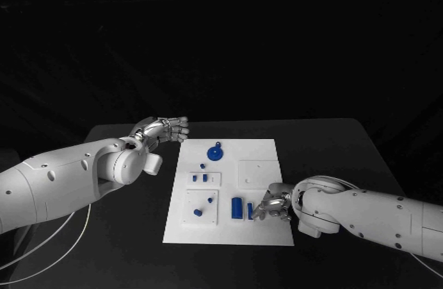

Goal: Assemble the parts on the task board

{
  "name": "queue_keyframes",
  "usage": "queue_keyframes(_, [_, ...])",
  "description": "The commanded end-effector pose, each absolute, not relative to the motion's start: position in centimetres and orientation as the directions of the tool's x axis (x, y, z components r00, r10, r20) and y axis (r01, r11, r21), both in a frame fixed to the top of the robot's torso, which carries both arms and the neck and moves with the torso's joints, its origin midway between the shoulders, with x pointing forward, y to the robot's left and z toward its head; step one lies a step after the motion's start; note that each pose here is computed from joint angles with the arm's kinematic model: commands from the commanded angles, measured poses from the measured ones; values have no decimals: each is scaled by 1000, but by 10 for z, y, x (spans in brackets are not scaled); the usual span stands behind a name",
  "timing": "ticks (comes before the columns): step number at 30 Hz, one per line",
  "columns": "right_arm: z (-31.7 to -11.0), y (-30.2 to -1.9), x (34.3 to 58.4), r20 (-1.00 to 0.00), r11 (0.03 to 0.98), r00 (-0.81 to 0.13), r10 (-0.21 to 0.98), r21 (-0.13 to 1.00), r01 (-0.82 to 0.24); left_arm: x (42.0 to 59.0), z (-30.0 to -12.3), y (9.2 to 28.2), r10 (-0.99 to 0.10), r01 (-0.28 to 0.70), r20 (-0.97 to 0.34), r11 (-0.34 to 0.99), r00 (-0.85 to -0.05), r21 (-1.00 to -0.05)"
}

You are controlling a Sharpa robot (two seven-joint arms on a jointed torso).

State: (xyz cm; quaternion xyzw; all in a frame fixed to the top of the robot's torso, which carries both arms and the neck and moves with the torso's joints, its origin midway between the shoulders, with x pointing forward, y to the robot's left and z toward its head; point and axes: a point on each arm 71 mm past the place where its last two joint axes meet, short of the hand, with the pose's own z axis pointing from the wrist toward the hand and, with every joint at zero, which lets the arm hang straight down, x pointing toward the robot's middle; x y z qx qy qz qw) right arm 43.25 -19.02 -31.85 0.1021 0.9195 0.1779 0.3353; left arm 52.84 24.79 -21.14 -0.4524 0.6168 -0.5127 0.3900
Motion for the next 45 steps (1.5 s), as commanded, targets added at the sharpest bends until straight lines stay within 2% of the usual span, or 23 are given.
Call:
queue_keyframes(1, [-309,-191,438,-569,876,-734,370,478,72,529,-210,246,-956,-147,-14,59,-294,-987])
queue_keyframes(7, [-283,-199,463,-571,791,-670,475,611,41,531,-210,247,-959,-142,-17,60,-284,-988])
queue_keyframes(12, [-257,-212,494,-503,639,-584,637,768,36,536,-210,252,-965,-135,-23,60,-260,-989])
queue_keyframes(16, [-239,-224,519,-459,542,-497,736,840,27,541,-208,257,-971,-126,-29,61,-239,-990])
queue_keyframes(18, [-230,-234,539,-418,473,-421,805,880,31,547,-204,262,-975,-112,-37,63,-221,-992])
queue_keyframes(25, [-225,-253,574,-297,325,-278,913,944,59,564,-192,274,-985,-69,-49,61,-167,-996])
queue_keyframes(31, [-232,-260,583,-167,193,-244,955,977,89,577,-189,281,-995,-41,-6,10,-102,-999])
queue_keyframes(45, [-232,-255,586,-132,152,-235,963,986,71,585,-189,271,-993,-24,10,-7,-119,-1000])
